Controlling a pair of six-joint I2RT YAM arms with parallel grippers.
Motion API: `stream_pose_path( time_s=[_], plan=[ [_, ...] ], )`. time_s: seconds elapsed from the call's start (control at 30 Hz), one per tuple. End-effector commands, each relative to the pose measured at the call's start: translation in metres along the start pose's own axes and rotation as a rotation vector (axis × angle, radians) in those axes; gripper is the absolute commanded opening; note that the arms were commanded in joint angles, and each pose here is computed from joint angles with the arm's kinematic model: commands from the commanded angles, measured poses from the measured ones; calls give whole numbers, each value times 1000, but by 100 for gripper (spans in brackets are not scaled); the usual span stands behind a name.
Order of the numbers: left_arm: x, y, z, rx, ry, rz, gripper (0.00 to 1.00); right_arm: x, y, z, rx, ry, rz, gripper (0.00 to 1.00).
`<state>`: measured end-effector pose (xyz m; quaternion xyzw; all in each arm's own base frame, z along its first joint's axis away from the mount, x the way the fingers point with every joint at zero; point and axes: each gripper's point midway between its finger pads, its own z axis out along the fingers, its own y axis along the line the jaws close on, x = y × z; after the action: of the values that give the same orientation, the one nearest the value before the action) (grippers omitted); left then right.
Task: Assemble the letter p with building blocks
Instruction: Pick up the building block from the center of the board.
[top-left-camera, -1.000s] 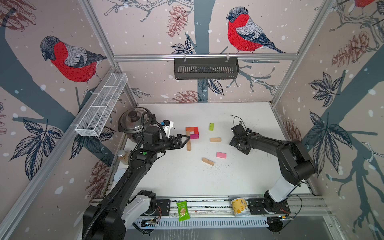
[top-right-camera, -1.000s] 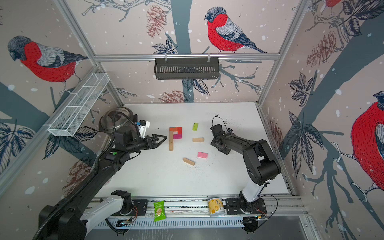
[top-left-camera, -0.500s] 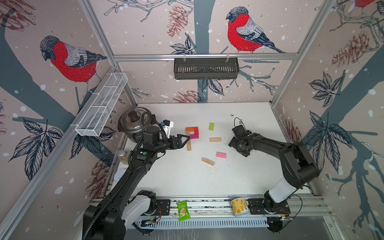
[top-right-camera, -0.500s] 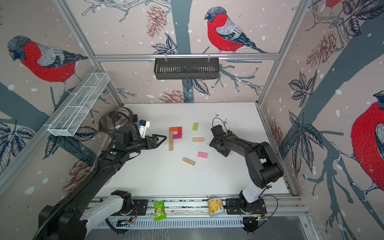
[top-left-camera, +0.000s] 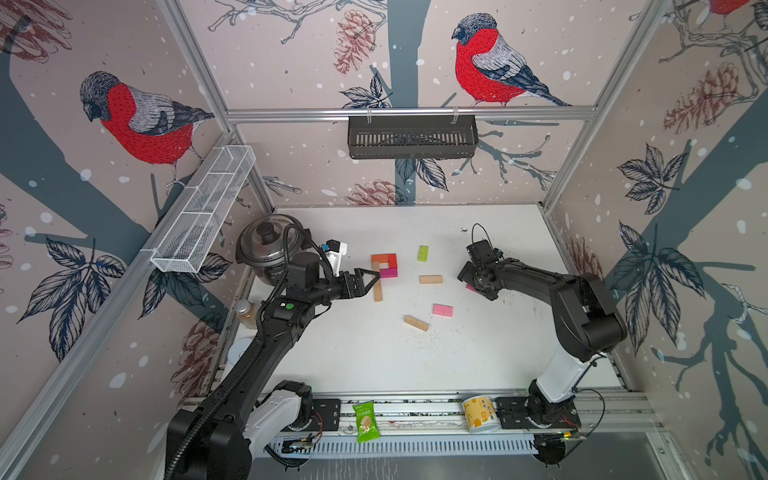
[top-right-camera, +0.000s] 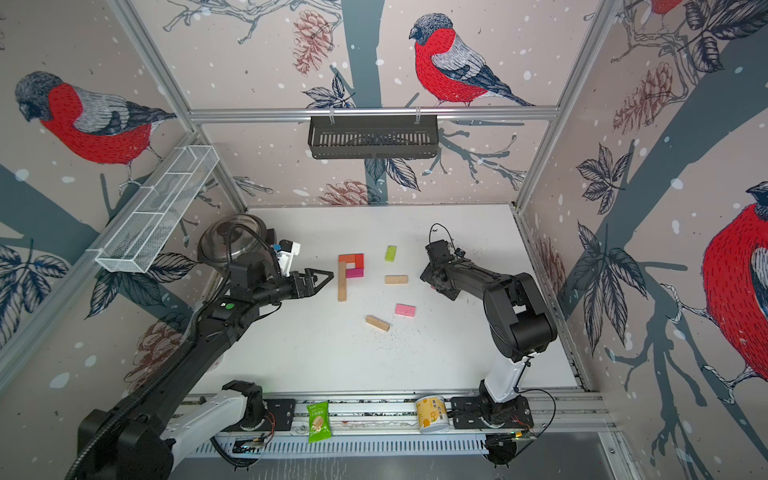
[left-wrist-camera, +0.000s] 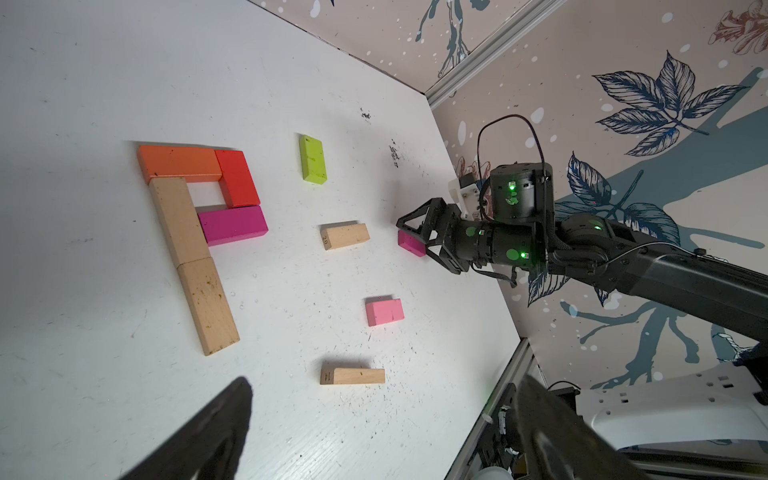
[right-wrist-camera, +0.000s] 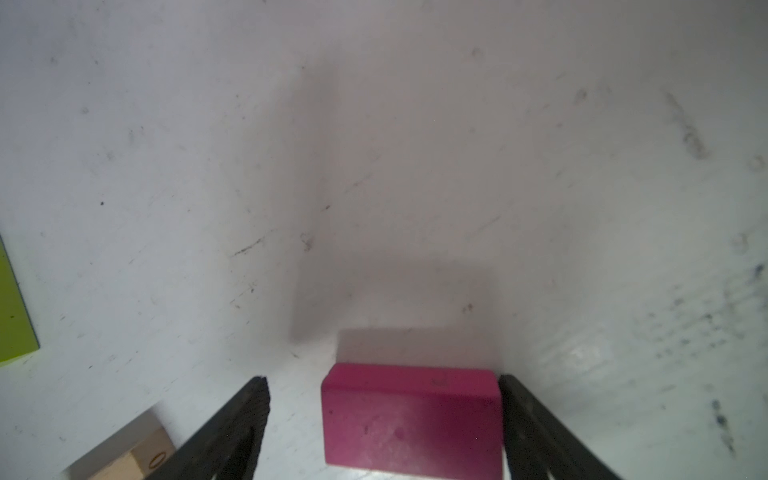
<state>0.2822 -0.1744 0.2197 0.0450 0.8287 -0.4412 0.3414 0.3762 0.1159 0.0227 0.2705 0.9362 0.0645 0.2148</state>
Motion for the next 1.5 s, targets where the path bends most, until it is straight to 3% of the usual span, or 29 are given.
stream_pose_path(
  time_s=[0.0,0.33,0.83,1.1,1.3,1.47],
  plan=[
    [-8,-4,-1,14,-26,29,98,25,-12,9,35,104,-38,86],
    [-8,-4,0,14,-23,24,98,36,-23,12,76,68,-177,83],
    [-8,-4,0,13,-22,25,98,48,-30,13,113,54,-225,73],
    [-8,-4,-1,13,-22,27,98,51,-33,11,114,46,-242,62],
    [-8,-5,-1,15,-23,29,98,41,-21,-5,86,-24,-310,50],
    [-8,-5,-1,15,-22,28,98,35,11,-29,14,-109,-431,50]
  ],
)
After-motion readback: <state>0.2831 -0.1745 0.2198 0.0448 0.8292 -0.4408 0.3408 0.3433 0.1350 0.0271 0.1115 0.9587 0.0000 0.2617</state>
